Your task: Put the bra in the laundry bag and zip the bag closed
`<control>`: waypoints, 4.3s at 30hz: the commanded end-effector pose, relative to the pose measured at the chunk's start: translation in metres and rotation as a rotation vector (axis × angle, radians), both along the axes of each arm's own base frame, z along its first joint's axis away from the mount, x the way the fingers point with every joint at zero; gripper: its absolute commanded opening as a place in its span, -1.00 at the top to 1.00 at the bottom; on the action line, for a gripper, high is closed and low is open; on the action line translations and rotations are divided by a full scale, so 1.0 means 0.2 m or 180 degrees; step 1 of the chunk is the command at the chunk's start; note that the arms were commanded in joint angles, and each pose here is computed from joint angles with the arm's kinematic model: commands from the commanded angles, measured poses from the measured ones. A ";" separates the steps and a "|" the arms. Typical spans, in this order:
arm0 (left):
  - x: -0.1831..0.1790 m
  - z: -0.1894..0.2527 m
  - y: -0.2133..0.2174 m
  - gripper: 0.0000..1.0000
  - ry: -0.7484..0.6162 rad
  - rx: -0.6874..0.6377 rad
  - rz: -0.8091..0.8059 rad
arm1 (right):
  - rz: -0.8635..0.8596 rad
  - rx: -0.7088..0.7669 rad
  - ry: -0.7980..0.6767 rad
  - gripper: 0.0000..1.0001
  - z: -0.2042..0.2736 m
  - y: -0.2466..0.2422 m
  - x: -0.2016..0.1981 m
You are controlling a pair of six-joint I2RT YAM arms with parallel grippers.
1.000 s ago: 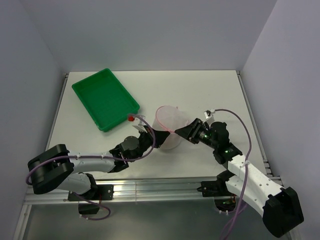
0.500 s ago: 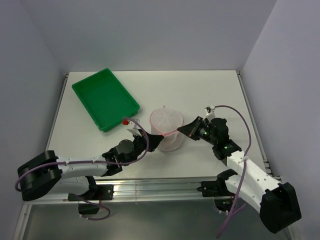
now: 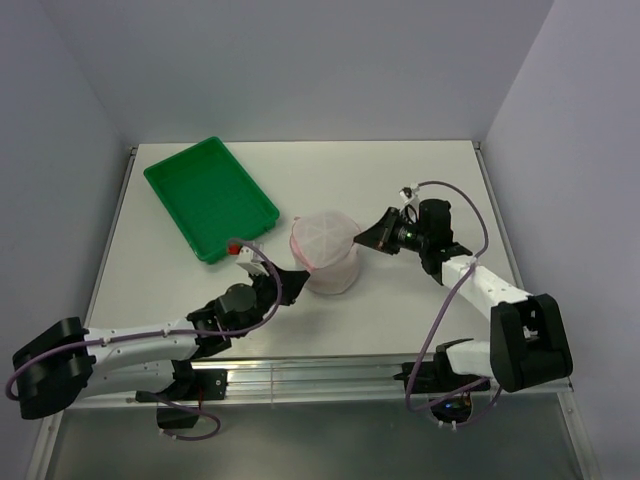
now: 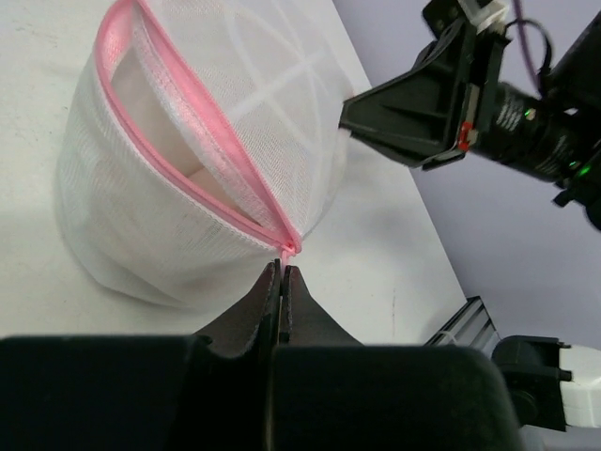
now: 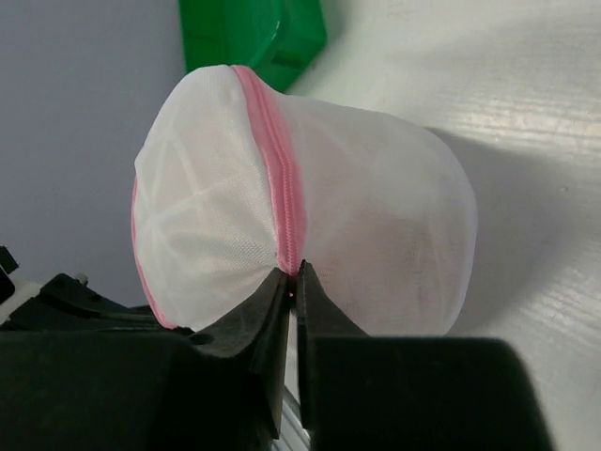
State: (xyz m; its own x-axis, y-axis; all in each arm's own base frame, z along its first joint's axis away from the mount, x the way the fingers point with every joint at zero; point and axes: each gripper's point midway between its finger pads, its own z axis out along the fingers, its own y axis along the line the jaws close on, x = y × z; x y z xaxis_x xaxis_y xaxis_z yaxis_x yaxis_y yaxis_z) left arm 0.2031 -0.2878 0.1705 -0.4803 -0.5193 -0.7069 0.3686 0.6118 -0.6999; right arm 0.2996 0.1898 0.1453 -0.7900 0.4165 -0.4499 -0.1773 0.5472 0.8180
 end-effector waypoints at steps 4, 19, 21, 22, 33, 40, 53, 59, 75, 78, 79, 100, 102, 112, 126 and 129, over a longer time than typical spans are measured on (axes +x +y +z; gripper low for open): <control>0.00 0.06 -0.14 1.00 -0.0140 -0.0145 -0.0195 | -0.0503 -0.0363 -0.0518 -0.24 0.21 -0.14 0.23; 0.03 0.24 -0.40 0.99 -0.0265 -0.0637 -0.0478 | -0.0430 0.0028 -0.0546 -0.29 0.19 -0.03 -0.26; 0.03 0.23 -0.40 1.00 -0.0247 -0.0635 -0.0493 | -0.0303 0.0135 -0.0568 -0.12 0.24 0.03 -0.26; 0.02 0.22 -0.40 1.00 -0.0230 -0.0634 -0.0493 | -0.0241 0.0187 -0.0587 -0.11 0.26 0.05 -0.27; 0.00 0.21 -0.42 1.00 -0.0212 -0.0644 -0.0595 | -0.0089 0.0578 -0.0350 -0.12 0.22 0.18 -0.29; -0.01 0.17 -0.38 1.00 -0.0198 -0.0528 -0.0556 | -0.0176 0.0528 -0.0399 0.88 0.23 0.17 -0.24; 0.02 0.02 -0.05 1.00 -0.0136 0.0152 -0.0002 | -0.0466 0.0017 -0.0685 1.00 0.18 -0.03 0.03; 0.02 -0.02 0.12 1.00 -0.0116 0.0320 0.0263 | -0.0481 0.0011 -0.0811 1.00 0.22 -0.06 0.19; 0.05 0.28 -0.21 0.99 -0.0455 -0.0351 -0.0086 | -0.0351 -0.0318 -0.0695 -0.55 0.25 0.03 -0.05; 0.04 0.29 -0.31 1.00 -0.0469 -0.0400 -0.0225 | -0.0164 -0.0131 -0.0609 -0.34 0.22 0.11 -0.23; 0.04 0.31 -0.32 0.99 -0.0476 -0.0455 -0.0253 | -0.0143 -0.0055 -0.0551 -0.26 0.20 0.12 -0.27; -0.05 0.24 -0.36 1.00 -0.0366 -0.0399 -0.0423 | -0.0202 0.0340 -0.0481 0.62 0.26 0.20 -0.22; -0.05 0.24 -0.36 1.00 -0.0377 -0.0381 -0.0433 | -0.0295 0.0306 -0.0514 0.96 0.26 0.18 -0.20; -0.02 0.18 -0.14 1.00 -0.0344 0.0018 -0.0066 | -0.0407 0.0159 -0.0612 1.00 0.26 0.09 -0.03; 0.01 0.01 0.23 0.99 -0.0176 0.0546 0.0526 | -0.0452 0.0022 -0.0713 1.00 0.24 -0.03 0.13; 0.01 0.00 0.26 1.00 -0.0168 0.0569 0.0613 | -0.0470 -0.0001 -0.0708 1.00 0.24 -0.03 0.15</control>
State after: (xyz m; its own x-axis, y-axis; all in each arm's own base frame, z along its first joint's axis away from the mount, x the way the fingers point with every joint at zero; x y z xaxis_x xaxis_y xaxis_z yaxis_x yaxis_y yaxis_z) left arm 0.1966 -0.2633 0.1848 -0.4010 -0.4799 -0.7803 0.3529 0.7051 -0.6151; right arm 0.2726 0.2199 0.1658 -0.8000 0.3956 -0.4512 -0.2449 0.4712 0.8473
